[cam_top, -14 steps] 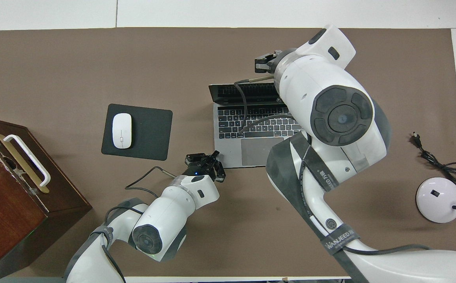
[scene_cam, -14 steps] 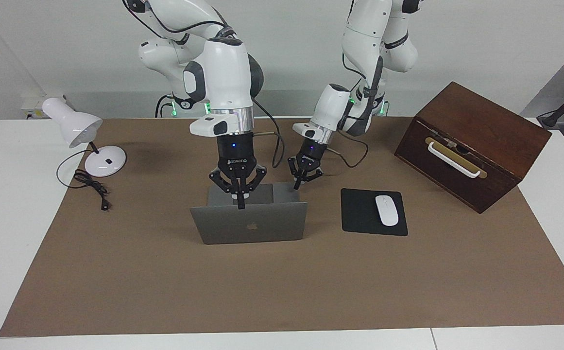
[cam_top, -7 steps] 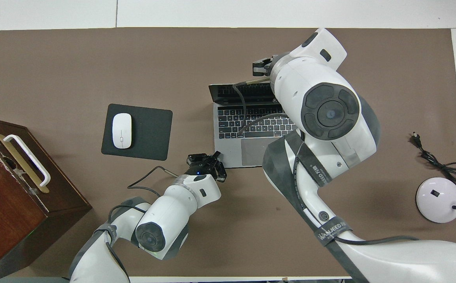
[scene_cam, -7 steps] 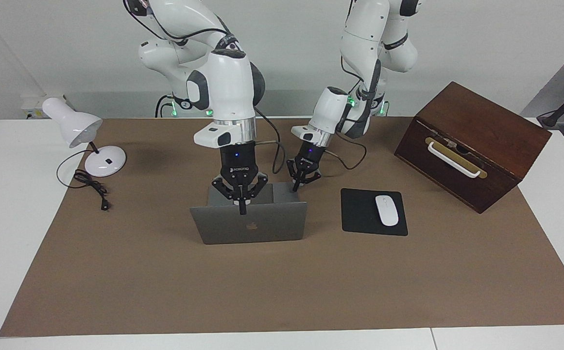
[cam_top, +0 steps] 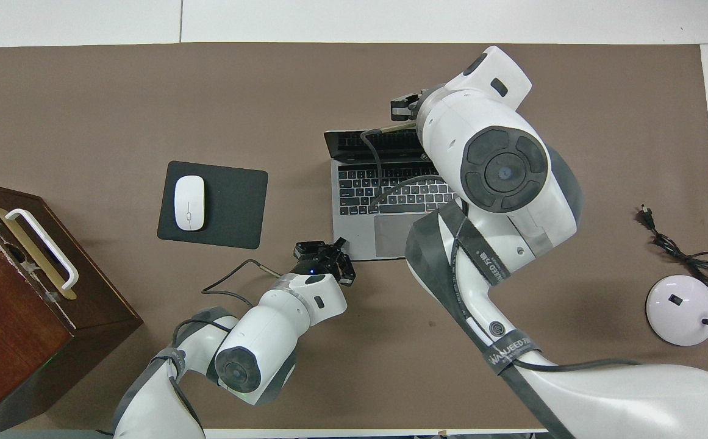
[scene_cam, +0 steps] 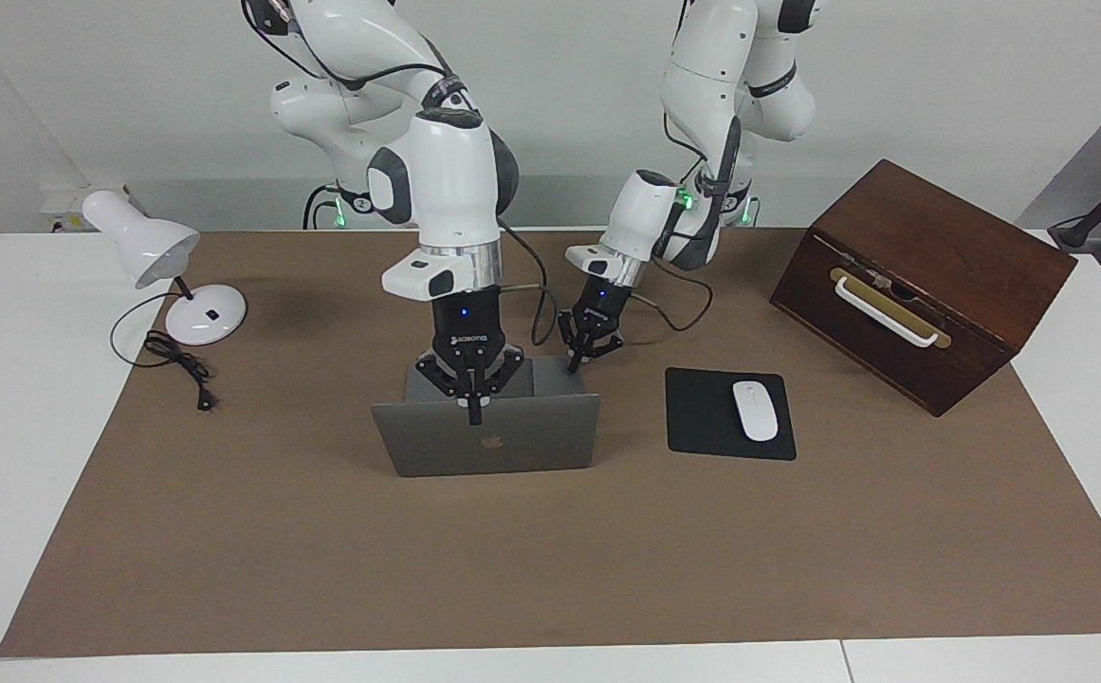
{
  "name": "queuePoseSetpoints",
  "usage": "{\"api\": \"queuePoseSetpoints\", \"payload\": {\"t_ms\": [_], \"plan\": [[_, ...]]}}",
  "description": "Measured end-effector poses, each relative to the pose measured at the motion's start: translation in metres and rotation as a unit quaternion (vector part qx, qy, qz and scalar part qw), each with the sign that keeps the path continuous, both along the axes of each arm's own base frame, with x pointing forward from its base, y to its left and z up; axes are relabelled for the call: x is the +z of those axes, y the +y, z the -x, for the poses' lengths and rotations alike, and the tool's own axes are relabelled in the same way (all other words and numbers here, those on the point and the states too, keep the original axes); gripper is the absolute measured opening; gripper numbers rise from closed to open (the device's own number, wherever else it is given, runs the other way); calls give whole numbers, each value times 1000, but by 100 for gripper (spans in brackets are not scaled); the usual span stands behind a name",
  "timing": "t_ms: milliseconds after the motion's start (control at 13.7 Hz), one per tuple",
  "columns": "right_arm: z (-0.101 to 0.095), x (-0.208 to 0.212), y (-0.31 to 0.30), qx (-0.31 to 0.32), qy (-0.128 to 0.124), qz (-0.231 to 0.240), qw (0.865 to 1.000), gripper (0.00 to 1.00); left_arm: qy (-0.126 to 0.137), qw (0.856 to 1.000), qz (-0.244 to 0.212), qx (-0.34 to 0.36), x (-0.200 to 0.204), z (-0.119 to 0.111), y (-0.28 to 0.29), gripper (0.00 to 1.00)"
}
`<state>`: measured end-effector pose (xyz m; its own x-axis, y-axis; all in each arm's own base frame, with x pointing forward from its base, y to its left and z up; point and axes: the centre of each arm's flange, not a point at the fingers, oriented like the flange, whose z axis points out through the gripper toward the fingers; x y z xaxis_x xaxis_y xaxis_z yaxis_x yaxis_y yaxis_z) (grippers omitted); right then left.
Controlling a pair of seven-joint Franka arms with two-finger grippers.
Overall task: Close laptop with both arms
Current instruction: 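Push the laptop lid top edge down toward the robot with the right gripper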
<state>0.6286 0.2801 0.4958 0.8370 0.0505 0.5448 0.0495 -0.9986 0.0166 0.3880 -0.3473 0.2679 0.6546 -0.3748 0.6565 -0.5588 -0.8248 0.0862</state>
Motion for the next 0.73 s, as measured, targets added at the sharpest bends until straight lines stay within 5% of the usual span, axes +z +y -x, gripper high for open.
{"api": "queuePoseSetpoints", "payload": {"t_ms": [732], "plan": [[-2,-4,-1,15,18,-10,1000,1,-4,1000,-4,-9,0,2,-2,1]]}}
